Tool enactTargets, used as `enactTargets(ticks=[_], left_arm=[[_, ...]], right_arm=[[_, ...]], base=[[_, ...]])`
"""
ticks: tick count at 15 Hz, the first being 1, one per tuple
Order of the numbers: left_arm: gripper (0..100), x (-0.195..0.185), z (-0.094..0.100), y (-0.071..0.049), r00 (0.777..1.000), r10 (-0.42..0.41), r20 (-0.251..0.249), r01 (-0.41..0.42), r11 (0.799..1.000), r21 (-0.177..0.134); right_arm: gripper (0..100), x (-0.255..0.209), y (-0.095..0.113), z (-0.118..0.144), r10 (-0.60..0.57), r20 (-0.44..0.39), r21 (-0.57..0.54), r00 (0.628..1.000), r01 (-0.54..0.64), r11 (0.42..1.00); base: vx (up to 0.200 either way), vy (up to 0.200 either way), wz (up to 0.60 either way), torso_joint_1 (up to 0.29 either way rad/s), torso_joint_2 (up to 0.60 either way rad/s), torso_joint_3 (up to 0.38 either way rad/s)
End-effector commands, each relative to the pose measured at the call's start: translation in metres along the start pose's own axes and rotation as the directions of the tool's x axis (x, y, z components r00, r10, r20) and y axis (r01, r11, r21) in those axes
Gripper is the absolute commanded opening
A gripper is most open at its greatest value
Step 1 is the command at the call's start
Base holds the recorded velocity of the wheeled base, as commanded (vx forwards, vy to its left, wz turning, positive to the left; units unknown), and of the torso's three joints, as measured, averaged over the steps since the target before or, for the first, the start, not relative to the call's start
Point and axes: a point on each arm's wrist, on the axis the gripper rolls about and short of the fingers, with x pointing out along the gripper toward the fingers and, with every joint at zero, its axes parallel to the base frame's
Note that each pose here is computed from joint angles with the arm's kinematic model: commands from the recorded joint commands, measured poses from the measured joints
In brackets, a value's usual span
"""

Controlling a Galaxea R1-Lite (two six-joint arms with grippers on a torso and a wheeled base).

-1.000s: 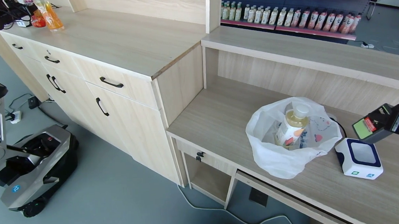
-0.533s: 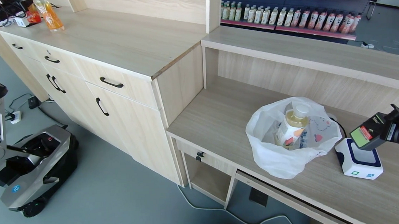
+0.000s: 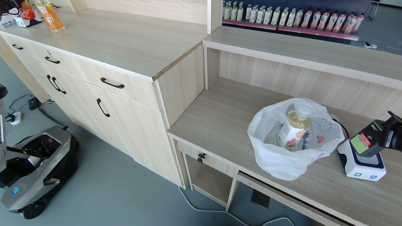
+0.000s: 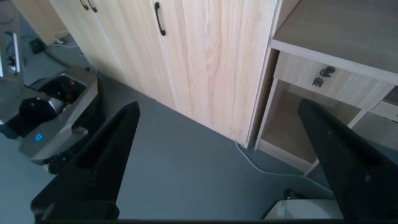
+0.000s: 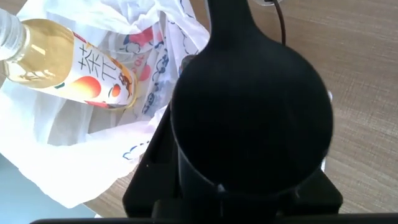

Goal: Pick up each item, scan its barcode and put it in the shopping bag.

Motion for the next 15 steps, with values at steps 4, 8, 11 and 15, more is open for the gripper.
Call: enactTargets(ticks=[4, 8, 11, 15], left_arm=[[100, 0.0000, 0.0000, 0.0000, 1.000, 0.001, 0.001, -0.001, 1.000, 0.000], [100, 0.0000, 0.0000, 0.0000, 1.000, 0.001, 0.001, -0.001, 1.000, 0.000], [100, 0.0000, 0.0000, 0.0000, 1.000, 0.001, 0.001, -0.001, 1.000, 0.000], [100, 0.0000, 0.0000, 0.0000, 1.000, 0.001, 0.001, -0.001, 1.000, 0.000]], right_arm=[[0, 0.0006, 0.0001, -0.0098, 0.000, -0.033, -0.035, 0.999, -0.001, 0.999], [0, 0.0045, -0.0019, -0.0088, 0.000, -0.025, -0.038, 1.000, -0.001, 0.999], [0, 0.0063, -0.0023, -0.0086, 0.002, -0.015, -0.034, 1.000, -0.002, 0.999], [0, 0.0079, -0.0035, -0.0030, 0.001, 0.003, 0.020, 1.000, -0.001, 1.000]], base=[[0.000, 0.000, 0.00, 0.000, 0.00, 0.000], [0.000, 0.000, 0.00, 0.000, 0.00, 0.000], [0.000, 0.000, 0.00, 0.000, 0.00, 0.000], [0.000, 0.000, 0.00, 0.000, 0.00, 0.000]])
